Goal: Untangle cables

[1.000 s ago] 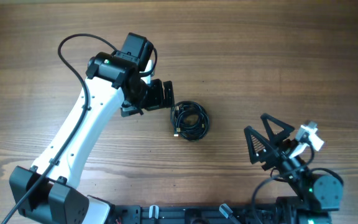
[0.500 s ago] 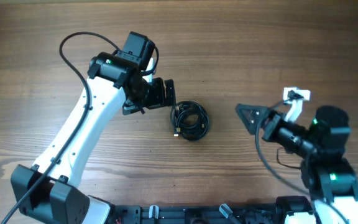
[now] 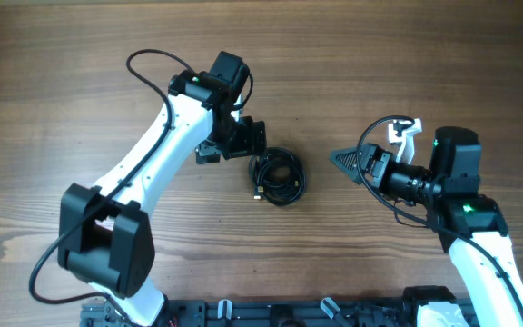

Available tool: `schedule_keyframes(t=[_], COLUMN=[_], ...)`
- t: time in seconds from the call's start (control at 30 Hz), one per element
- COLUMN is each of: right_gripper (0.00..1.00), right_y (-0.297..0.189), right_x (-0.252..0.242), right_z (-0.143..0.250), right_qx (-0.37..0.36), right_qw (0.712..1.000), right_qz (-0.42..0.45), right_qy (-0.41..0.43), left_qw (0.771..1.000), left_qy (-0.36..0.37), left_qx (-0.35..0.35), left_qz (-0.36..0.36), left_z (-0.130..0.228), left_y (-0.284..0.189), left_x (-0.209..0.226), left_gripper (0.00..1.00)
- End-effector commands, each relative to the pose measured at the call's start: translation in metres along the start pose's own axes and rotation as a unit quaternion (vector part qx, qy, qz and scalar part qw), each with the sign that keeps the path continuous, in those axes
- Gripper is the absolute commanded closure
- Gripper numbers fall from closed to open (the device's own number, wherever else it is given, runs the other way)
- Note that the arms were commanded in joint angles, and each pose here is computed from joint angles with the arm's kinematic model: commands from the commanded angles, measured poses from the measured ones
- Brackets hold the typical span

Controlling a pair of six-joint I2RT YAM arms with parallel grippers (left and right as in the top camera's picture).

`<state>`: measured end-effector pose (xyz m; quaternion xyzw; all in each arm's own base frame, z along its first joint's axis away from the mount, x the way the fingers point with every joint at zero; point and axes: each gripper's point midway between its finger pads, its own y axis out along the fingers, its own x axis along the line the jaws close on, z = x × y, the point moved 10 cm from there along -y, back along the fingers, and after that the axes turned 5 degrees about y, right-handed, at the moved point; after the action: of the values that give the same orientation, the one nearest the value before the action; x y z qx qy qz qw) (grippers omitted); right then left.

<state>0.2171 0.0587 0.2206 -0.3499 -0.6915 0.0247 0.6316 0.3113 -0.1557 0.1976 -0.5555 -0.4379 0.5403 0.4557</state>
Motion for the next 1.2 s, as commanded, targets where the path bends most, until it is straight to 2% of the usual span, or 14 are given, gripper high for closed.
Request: schedule_keyframes(t=[0.0, 0.3, 0.47, 0.57, 0.8, 0.9, 1.0, 1.17], right_gripper=[0.00, 0.00, 0.00, 0.00, 0.00, 0.00, 0.00, 0.00], right_y=[-0.002, -0.002, -0.002, -0.002, -0.002, -0.002, -0.002, -0.002], right_x=[0.006, 0.006, 0.006, 0.006, 0.006, 0.006, 0.006, 0.006], right_z=[-0.002, -0.002, -0.002, -0.002, -0.002, -0.002, -0.002, -0.003], right_qx=[0.002, 0.003, 0.002, 0.002, 0.002, 0.003, 0.002, 0.002], right_qw=[1.000, 1.000, 1.000, 1.000, 1.000, 1.000, 1.000, 1.000], right_qz=[-0.014, -0.014, -0.014, -0.014, -0.013, -0.014, -0.013, -0.013], right_qy=[-0.023, -0.023, -0.023, -0.023, -0.023, -0.023, -0.023, -0.023], left_qw=[1.000, 0.999, 0.998, 0.998, 0.997, 0.997, 0.997, 0.998], left_qy=[0.010, 0.005, 0.006, 0.042, 0.042, 0.042, 0.035, 0.029], left_qx=[0.013, 0.043, 0.047, 0.051, 0.060, 0.045, 0.042, 0.035], left_qz=[-0.018, -0.028, -0.030, -0.023, -0.028, -0.052, -0.052, -0.050], left_z=[-0.007, -0.016, -0.016, -0.013, -0.009, -0.011, -0.013, -0.016], left_y=[0.016, 0.049, 0.052, 0.054, 0.064, 0.069, 0.072, 0.072], left_x=[0.000, 0.003, 0.002, -0.006, -0.005, 0.001, 0.008, 0.013], left_gripper=[0.16, 0.29, 0.29, 0.30, 0.30, 0.32, 0.40, 0.41])
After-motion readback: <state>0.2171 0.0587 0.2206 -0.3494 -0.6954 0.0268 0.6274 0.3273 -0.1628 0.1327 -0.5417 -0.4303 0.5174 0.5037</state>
